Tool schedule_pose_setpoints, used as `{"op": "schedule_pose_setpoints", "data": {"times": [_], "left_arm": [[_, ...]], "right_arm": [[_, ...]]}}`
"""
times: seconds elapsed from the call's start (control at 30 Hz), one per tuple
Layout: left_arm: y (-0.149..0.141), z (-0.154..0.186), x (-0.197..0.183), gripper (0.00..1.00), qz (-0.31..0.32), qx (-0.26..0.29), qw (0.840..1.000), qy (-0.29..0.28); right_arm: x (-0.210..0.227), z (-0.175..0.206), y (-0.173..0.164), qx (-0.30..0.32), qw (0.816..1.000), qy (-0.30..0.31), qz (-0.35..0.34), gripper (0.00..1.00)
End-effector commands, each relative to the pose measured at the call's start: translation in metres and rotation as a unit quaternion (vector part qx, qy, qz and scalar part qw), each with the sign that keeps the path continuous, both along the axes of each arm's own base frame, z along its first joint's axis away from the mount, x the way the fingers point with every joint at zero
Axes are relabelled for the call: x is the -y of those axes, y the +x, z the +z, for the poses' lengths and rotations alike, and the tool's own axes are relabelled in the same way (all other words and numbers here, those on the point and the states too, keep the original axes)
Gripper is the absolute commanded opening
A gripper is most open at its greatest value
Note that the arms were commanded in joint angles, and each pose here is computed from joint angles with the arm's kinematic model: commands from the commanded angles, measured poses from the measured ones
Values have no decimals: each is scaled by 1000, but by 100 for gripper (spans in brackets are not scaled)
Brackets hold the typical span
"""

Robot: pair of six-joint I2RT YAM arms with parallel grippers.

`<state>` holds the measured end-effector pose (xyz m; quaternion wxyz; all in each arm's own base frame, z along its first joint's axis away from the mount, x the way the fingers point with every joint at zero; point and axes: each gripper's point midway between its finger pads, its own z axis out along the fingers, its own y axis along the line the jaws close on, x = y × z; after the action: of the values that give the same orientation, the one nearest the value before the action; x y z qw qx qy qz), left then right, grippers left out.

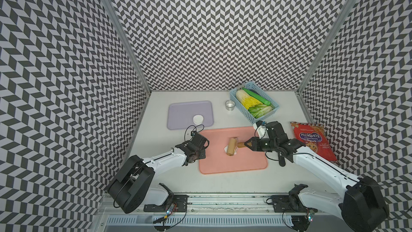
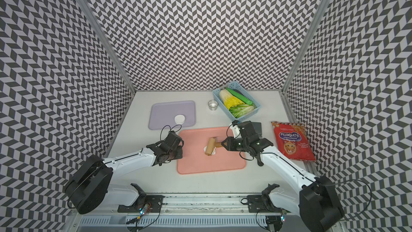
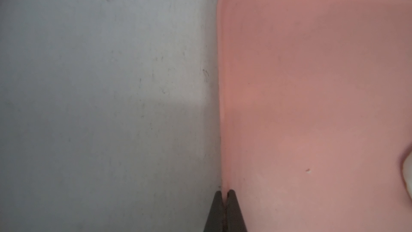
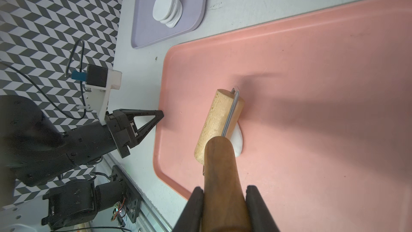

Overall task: Roll out the dumpling wrappers from the dough
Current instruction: Flatten out the dough on the work surface.

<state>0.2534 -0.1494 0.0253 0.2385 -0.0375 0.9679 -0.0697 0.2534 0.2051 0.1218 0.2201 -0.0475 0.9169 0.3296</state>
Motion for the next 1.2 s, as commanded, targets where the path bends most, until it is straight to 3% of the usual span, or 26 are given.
{"op": "schedule_pose_setpoints", "data": {"times": [0.0,0.23,0.57,1.0,1.17], "left_arm": [[-6,-2,5,0,-20,-15,1000,9],[-4,-3,6,0,-19,-15,1000,10],[-4,-1,3,0,-15,-11,1000,14],[-5,0,4,0,-19,-11,1000,11],[-5,1,4,0,-19,-10,1000,11]], "right_arm": [[29,-60,-17,-60,994,-91,-30,0],[29,-68,-20,-70,993,-87,-32,0],[41,-31,-19,-49,994,-91,-34,0],[23,-83,-29,-97,991,-86,-31,0],[20,-66,-21,-81,993,-68,-47,0]]}}
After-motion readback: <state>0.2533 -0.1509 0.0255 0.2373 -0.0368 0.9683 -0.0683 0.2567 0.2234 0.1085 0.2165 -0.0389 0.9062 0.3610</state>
